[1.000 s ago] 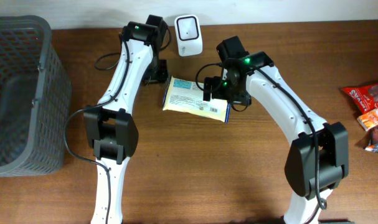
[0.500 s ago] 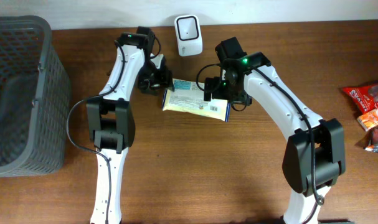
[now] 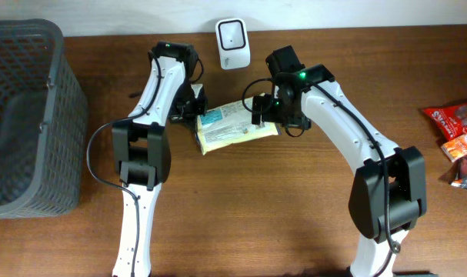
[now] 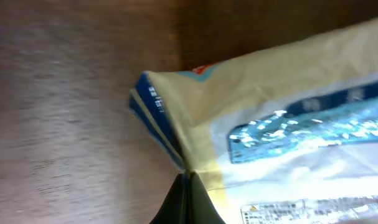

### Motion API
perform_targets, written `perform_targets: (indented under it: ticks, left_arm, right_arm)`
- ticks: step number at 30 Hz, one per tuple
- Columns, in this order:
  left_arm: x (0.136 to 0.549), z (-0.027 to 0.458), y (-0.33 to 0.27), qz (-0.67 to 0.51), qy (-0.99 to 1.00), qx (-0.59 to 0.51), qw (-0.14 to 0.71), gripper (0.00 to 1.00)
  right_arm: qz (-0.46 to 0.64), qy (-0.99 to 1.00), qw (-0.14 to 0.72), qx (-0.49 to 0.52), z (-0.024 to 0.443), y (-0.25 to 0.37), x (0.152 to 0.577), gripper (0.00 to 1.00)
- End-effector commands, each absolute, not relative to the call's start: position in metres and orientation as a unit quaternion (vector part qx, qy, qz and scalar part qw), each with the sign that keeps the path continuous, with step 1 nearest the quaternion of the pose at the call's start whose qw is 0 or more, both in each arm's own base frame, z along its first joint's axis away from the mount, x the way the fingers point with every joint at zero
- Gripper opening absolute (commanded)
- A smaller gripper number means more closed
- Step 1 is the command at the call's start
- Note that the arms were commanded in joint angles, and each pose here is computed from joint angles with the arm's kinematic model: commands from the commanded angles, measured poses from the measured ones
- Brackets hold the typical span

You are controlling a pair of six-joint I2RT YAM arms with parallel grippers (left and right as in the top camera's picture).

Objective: Scan the item barcode

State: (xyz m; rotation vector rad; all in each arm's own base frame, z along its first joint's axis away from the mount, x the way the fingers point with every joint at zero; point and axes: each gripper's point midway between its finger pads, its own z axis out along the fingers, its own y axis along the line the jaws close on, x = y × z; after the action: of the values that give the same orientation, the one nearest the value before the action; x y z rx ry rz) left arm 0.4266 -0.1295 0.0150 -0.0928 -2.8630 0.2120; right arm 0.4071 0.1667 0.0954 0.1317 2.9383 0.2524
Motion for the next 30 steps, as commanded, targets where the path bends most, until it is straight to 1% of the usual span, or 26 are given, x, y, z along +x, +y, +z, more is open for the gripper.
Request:
perform_targets:
  ticks: [1, 2, 4, 6, 7, 10, 12, 13, 15, 17, 18, 19, 20, 21, 22, 23, 24, 26, 27, 30]
  left_arm:
    - [0.442, 0.005, -0.107, 0.004, -0.994, -0.035, 0.106, 0.09]
    - [0.450, 0.004, -0.103, -0.007, -0.995, -0.039, 0.089, 0.08]
    - [0.467, 0.001, -0.105, -0.008, -0.998, -0.043, 0.054, 0.09]
    - [0.474, 0.001, -0.106, -0.005, -0.998, -0.043, 0.038, 0.18]
    - [0.469, 0.001, -0.105, -0.007, -0.998, -0.043, 0.048, 0.24]
    - [0.458, 0.016, -0.103, -0.010, -0.997, -0.043, 0.070, 0.24]
    - [0.453, 0.033, -0.112, 0.018, -0.996, -0.040, 0.078, 0.23]
    - [0.450, 0.044, -0.118, 0.036, -0.995, -0.039, 0.080, 0.23]
    - [0.451, 0.055, -0.124, 0.053, -0.995, -0.039, 0.072, 0.27]
    - [0.454, 0.064, -0.129, 0.069, -0.995, -0.039, 0.061, 0.33]
    - [0.455, 0.069, -0.125, 0.062, -0.996, -0.038, 0.055, 0.36]
    - [0.457, 0.072, -0.117, 0.050, -0.997, -0.035, 0.048, 0.37]
    - [0.461, 0.078, -0.102, 0.028, -0.999, -0.011, 0.037, 0.33]
    - [0.463, 0.081, -0.095, 0.024, -0.999, -0.004, 0.033, 0.25]
    - [0.464, 0.081, -0.088, 0.027, -0.999, 0.004, 0.033, 0.14]
    - [0.464, 0.081, -0.086, 0.027, -0.999, 0.007, 0.034, 0.05]
    - [0.464, 0.081, -0.087, 0.031, -0.999, 0.007, 0.035, 0.00]
    - [0.461, 0.082, -0.104, 0.062, -0.997, 0.001, 0.040, 0.00]
    - [0.459, 0.082, -0.111, 0.065, -0.997, -0.005, 0.041, 0.00]
    - [0.457, 0.082, -0.125, 0.059, -0.997, -0.023, 0.039, 0.00]
  right_arm:
    - [0.085, 0.989, 0.098, 0.071, 0.088, 0.165, 0.411, 1.00]
    - [0.090, 0.987, 0.107, 0.074, 0.082, 0.167, 0.415, 0.97]
    - [0.102, 0.983, 0.134, 0.072, 0.070, 0.171, 0.425, 0.96]
    - [0.107, 0.981, 0.144, 0.071, 0.059, 0.171, 0.427, 0.96]
    - [0.107, 0.981, 0.147, 0.066, 0.059, 0.172, 0.428, 0.96]
    - [0.110, 0.981, 0.149, 0.065, 0.060, 0.173, 0.429, 0.96]
    - [0.122, 0.980, 0.141, 0.063, 0.060, 0.177, 0.426, 0.96]
    - [0.134, 0.980, 0.139, 0.046, 0.061, 0.182, 0.426, 0.96]
    - [0.138, 0.980, 0.139, 0.029, 0.061, 0.184, 0.425, 0.97]
    - [0.147, 0.979, 0.137, 0.027, 0.062, 0.188, 0.424, 0.96]
    - [0.160, 0.978, 0.133, 0.024, 0.063, 0.192, 0.423, 0.88]
    - [0.173, 0.976, 0.129, 0.020, 0.064, 0.198, 0.421, 0.68]
    - [0.182, 0.975, 0.128, 0.015, 0.065, 0.206, 0.419, 0.44]
    - [0.185, 0.974, 0.130, 0.010, 0.066, 0.213, 0.418, 0.29]
    - [0.188, 0.973, 0.132, -0.001, 0.067, 0.223, 0.415, 0.17]
    - [0.191, 0.972, 0.136, -0.012, 0.068, 0.233, 0.413, 0.15]
    - [0.193, 0.971, 0.137, -0.008, 0.069, 0.241, 0.411, 0.15]
    - [0.200, 0.970, 0.136, 0.010, 0.067, 0.254, 0.408, 0.08]
    - [0.193, 0.972, 0.135, 0.018, 0.058, 0.256, 0.407, 0.08]
    - [0.152, 0.982, 0.104, 0.043, 0.010, 0.246, 0.405, 0.08]
